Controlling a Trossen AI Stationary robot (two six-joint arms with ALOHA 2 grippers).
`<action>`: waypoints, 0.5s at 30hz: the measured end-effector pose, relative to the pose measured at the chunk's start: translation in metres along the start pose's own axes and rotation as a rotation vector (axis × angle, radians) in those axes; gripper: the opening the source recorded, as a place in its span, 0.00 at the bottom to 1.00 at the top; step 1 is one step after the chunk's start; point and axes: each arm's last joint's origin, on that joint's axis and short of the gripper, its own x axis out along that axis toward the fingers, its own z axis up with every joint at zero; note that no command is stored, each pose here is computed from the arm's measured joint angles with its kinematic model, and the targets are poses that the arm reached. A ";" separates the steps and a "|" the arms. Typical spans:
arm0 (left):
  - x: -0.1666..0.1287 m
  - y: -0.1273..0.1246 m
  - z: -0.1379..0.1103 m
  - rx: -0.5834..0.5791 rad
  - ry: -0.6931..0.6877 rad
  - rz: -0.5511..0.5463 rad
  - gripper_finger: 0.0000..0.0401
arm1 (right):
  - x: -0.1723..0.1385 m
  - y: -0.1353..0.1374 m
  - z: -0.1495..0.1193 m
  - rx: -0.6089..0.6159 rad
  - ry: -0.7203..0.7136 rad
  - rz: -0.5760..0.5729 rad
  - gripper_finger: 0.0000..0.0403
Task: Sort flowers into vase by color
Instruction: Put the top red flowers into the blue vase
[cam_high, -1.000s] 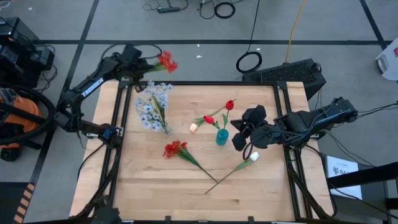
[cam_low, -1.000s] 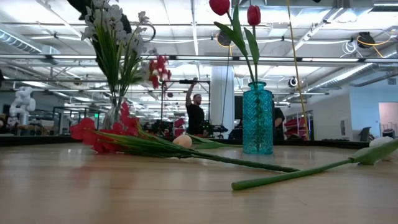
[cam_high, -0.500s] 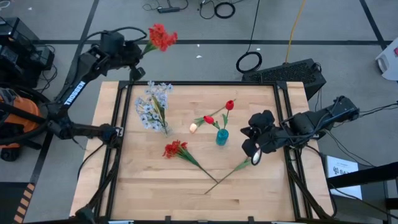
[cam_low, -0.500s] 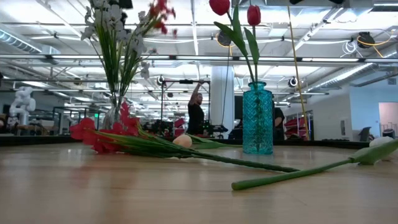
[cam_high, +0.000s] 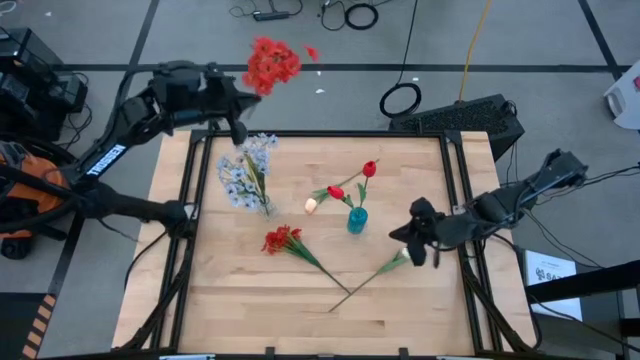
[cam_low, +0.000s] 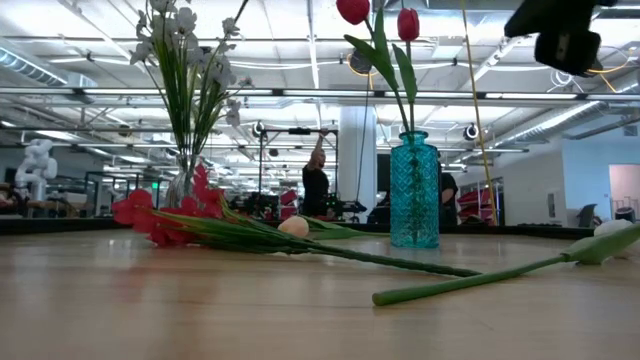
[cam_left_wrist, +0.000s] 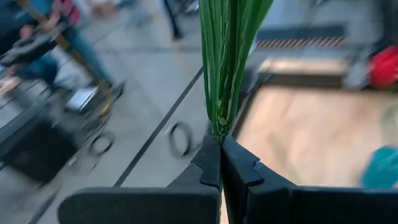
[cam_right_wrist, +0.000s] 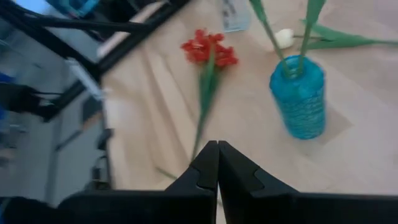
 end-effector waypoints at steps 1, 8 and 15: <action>0.000 -0.006 0.005 0.000 -0.036 -0.023 0.00 | -0.002 -0.005 -0.003 0.008 -0.006 0.025 0.00; -0.009 -0.050 0.032 -0.089 -0.233 -0.160 0.00 | -0.023 -0.027 -0.014 0.038 -0.014 0.096 0.00; -0.013 -0.107 0.050 -0.175 -0.326 -0.325 0.00 | -0.036 -0.038 -0.014 -0.006 -0.012 0.098 0.00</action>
